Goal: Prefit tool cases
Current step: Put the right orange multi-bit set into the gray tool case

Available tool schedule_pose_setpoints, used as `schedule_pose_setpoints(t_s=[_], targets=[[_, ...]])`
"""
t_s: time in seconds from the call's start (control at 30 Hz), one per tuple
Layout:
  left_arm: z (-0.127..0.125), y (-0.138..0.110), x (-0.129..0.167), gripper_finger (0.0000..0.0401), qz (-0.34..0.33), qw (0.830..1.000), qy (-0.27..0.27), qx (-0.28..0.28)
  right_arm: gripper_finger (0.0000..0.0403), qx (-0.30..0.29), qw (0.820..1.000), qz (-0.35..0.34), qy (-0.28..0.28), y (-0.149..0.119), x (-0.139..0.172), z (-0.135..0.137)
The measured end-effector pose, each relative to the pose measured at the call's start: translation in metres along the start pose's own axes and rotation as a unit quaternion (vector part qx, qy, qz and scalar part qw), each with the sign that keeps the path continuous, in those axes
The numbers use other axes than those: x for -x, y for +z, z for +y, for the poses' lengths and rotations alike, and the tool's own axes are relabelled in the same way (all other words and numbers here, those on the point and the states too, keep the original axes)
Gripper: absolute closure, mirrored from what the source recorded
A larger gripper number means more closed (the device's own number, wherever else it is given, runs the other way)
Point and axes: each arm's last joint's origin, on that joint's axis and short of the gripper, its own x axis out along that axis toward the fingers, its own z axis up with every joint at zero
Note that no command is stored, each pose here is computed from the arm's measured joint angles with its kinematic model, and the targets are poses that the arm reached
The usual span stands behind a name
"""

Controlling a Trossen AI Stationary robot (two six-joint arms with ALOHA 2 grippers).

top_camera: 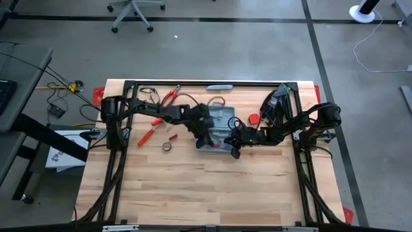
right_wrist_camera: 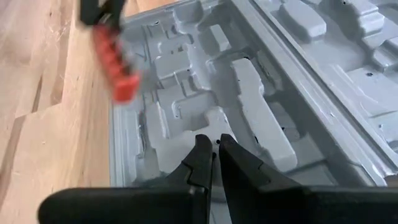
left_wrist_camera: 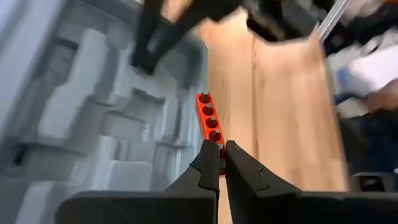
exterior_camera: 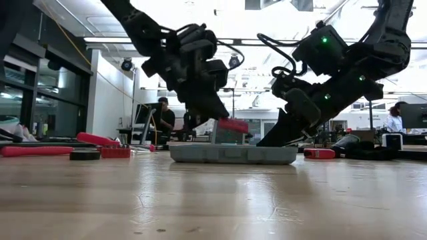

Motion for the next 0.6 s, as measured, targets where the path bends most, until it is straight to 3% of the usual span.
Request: schedule_pose_setpoints(t_s=[0.23,0.37,0.6], targets=[[0.014,0.004,0.011,0.0400,-0.007,0.999,-0.009,0.046,0.0377,0.001,1.000,-0.003,0.001,0.001,0.000,0.000],[0.010,-0.002,0.000,0.0400,0.019,0.997,-0.038,0.060,0.0377,0.002,1.000,-0.004,0.000,0.001,0.000,-0.001],[0.020,-0.007,-0.017,0.0400,0.021,0.997,-0.024,0.072,0.0377,-0.002,1.000,-0.005,0.000,0.002,-0.001,-0.003]])
